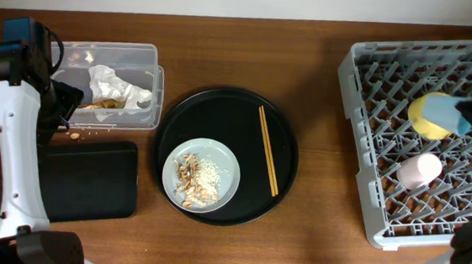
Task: Sort waste into correct bins and load items into the dishwasher rack
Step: 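Carry the blue cup into the rack beside the pink cup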
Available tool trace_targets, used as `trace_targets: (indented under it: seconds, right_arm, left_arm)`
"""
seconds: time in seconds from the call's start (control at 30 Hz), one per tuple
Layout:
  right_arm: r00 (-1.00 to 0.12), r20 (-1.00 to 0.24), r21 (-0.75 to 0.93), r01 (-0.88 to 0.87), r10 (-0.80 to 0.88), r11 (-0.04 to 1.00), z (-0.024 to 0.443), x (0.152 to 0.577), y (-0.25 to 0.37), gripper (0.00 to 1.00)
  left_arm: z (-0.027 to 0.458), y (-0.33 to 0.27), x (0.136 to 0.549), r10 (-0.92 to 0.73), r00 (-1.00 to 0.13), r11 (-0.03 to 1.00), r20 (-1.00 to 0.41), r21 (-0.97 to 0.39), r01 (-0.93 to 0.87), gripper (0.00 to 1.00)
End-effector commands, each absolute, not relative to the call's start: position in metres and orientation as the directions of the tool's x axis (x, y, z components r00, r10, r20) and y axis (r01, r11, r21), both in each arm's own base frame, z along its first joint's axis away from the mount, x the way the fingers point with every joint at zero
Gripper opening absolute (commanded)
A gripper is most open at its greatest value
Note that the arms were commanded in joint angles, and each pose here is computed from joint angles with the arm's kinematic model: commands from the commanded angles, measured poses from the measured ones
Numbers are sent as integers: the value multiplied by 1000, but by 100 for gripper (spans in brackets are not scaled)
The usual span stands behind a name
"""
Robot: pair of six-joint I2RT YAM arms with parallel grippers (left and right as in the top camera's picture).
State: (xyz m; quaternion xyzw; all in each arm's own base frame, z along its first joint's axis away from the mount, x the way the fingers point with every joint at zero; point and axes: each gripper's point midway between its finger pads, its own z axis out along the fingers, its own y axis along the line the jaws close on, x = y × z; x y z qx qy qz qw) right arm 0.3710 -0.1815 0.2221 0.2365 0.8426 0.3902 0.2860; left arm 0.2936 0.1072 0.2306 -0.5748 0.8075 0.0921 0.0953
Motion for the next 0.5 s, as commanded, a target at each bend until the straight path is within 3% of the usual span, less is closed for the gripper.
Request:
trace_targets:
  seconds: [0.0,0.13,0.33,0.47]
  right_arm:
    - [-667,-314,896,28,676,443,229,369,-183,4]
    - [-647,-280,926,14,710,378,210,365,-188,4]
    - [-644,-108,959,134,758,251,161,353,-194,4]
    - [-595,-125,965,114,794,237,150,348,-220,4]
  left_arm:
    - [238,111,289,-911,-299,304,-286,26,-952,99]
    - [238,111,289,-911,-299,304,-286,26,-952,99]
    - [238,111,289,-911,-299,304,-286,26,-952,99]
    - [238,111,289,-911,-299,304,-286,26,-952,99]
